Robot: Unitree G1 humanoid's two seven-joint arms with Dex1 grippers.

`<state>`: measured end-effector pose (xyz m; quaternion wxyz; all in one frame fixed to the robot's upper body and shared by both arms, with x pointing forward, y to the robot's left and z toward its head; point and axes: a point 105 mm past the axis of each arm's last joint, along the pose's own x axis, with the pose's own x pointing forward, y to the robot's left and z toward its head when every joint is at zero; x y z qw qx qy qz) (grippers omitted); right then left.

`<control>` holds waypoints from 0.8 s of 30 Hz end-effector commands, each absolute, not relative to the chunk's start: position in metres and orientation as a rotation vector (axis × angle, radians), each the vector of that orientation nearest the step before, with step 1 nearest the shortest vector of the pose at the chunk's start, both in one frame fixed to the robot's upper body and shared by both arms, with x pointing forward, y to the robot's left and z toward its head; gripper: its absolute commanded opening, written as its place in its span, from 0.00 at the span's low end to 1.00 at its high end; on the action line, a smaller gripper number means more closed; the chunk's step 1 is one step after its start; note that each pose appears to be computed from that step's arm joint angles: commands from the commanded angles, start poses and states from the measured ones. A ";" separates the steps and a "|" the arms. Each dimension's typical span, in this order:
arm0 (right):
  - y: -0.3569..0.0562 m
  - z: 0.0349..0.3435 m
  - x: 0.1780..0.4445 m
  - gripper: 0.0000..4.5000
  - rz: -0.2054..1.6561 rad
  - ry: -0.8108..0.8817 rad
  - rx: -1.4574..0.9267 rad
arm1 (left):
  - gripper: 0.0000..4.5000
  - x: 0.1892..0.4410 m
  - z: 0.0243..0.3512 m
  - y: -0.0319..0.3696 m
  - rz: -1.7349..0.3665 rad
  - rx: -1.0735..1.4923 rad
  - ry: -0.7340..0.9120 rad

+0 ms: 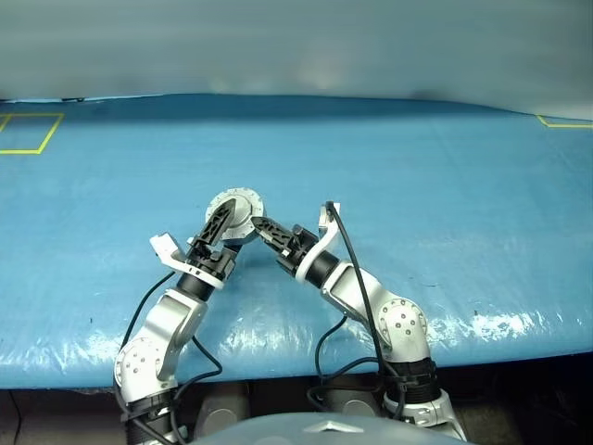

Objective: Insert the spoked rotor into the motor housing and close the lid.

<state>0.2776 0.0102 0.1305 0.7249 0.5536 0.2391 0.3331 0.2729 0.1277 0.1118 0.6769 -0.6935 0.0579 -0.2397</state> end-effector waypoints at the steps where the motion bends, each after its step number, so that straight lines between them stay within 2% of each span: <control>1: 0.024 0.164 0.269 0.25 0.847 0.454 1.342 | 1.00 0.271 0.129 0.127 -0.579 -1.560 0.073; 5: 0.028 0.163 0.265 0.25 0.867 0.474 1.331 | 1.00 0.274 0.130 0.122 -0.575 -1.573 0.086; 6: 0.029 0.163 0.264 0.25 0.871 0.478 1.328 | 0.96 0.275 0.129 0.119 -0.575 -1.578 0.100; 8: 0.030 0.163 0.263 0.25 0.876 0.480 1.326 | 0.87 0.276 0.126 0.113 -0.575 -1.582 0.135; 12: 0.030 0.163 0.261 0.25 0.887 0.480 1.318 | 0.57 0.277 0.123 0.108 -0.568 -1.585 0.167; 13: 0.030 0.163 0.261 0.25 0.889 0.477 1.310 | 0.54 0.278 0.123 0.109 -0.563 -1.583 0.159; 20: 0.023 0.163 0.263 0.25 0.908 0.377 1.143 | 0.54 0.283 0.124 0.113 -0.517 -1.546 0.140; 22: 0.017 0.158 0.267 0.41 0.874 0.339 1.037 | 0.54 0.286 0.124 0.117 -0.498 -1.530 0.131; 24: 0.014 0.152 0.267 0.55 0.877 0.285 0.829 | 0.54 0.290 0.124 0.120 -0.475 -1.512 0.127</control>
